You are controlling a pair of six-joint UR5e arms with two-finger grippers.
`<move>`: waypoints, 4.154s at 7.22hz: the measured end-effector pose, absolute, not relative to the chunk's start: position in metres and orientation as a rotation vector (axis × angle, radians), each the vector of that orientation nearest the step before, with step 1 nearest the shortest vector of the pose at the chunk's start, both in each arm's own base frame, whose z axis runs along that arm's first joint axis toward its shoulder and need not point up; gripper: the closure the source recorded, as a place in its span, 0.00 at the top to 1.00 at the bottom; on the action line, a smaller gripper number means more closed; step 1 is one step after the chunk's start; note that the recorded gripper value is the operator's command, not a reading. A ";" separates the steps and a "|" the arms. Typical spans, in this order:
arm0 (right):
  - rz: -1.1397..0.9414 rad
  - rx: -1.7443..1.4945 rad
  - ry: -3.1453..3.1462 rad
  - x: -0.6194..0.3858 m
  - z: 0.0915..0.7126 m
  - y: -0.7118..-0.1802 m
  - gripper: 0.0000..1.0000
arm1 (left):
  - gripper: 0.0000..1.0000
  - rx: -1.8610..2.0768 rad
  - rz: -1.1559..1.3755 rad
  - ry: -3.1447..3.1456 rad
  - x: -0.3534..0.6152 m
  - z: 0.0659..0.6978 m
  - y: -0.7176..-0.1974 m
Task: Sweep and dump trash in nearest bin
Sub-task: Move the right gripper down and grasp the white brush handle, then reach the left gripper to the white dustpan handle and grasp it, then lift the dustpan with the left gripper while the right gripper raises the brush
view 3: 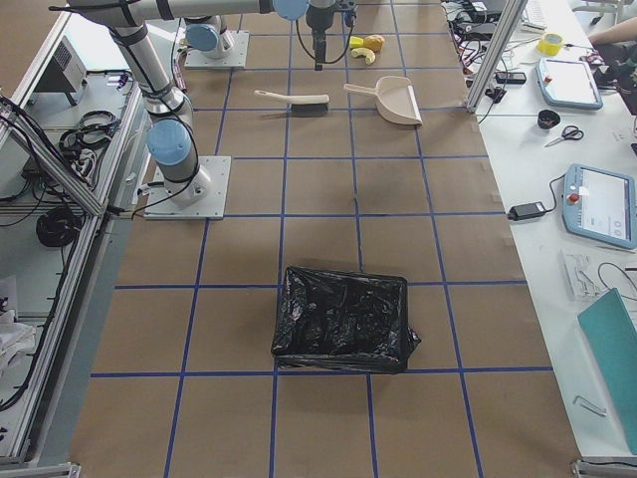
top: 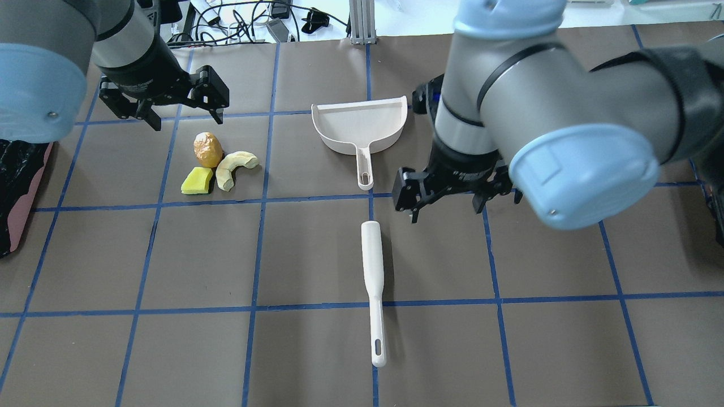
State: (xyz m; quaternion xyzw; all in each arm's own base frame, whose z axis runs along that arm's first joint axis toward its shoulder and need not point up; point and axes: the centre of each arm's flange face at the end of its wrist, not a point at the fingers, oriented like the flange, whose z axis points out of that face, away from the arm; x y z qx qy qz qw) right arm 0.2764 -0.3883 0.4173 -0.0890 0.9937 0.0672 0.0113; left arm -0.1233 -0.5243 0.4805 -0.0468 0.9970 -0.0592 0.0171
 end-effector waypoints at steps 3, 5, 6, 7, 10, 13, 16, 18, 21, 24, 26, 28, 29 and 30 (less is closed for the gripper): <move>0.259 -0.363 3.118 0.343 0.319 -0.329 1.00 | 1.00 -0.157 -0.211 3.095 -0.123 0.453 -0.578; 0.302 -0.387 3.133 0.360 0.270 -0.305 0.97 | 1.00 -0.150 -0.220 3.112 -0.129 0.427 -0.603; 0.331 -0.385 3.141 0.359 0.255 -0.298 0.91 | 1.00 -0.147 -0.215 3.126 -0.141 0.416 -0.610; 0.354 -0.374 3.147 0.358 0.244 -0.294 0.87 | 1.00 -0.154 -0.213 3.136 -0.160 0.404 -0.616; 0.448 -0.283 3.120 0.364 0.223 -0.292 0.71 | 1.00 -0.146 -0.195 3.154 -0.240 0.369 -0.610; 0.471 -0.226 3.098 0.367 0.223 -0.292 0.27 | 1.00 -0.180 -0.156 3.204 -0.279 0.331 -0.612; 0.480 -0.209 3.082 0.367 0.224 -0.293 0.00 | 1.00 -0.164 -0.121 3.248 -0.309 0.292 -0.618; 0.470 -0.190 3.085 0.366 0.227 -0.293 0.00 | 1.00 -0.156 -0.066 3.244 -0.327 0.267 -0.615; 0.434 -0.062 3.106 0.362 0.241 -0.290 0.00 | 1.00 -0.144 -0.017 3.240 -0.340 0.249 -0.609; 0.405 0.182 3.106 0.360 0.254 -0.286 0.00 | 0.48 -0.127 0.026 3.230 -0.360 0.243 -0.592; 0.398 0.355 3.101 0.361 0.255 -0.286 0.00 | 0.00 -0.110 0.057 3.217 -0.360 0.238 -0.583; 0.396 0.400 3.098 0.361 0.255 -0.287 0.00 | 0.00 -0.098 0.069 3.215 -0.358 0.247 -0.578; 0.396 0.406 3.097 0.361 0.255 -0.287 0.00 | 0.00 -0.093 0.075 3.215 -0.357 0.251 -0.577; 0.393 0.420 3.095 0.361 0.256 -0.287 0.00 | 0.00 -0.092 0.073 3.215 -0.356 0.255 -0.577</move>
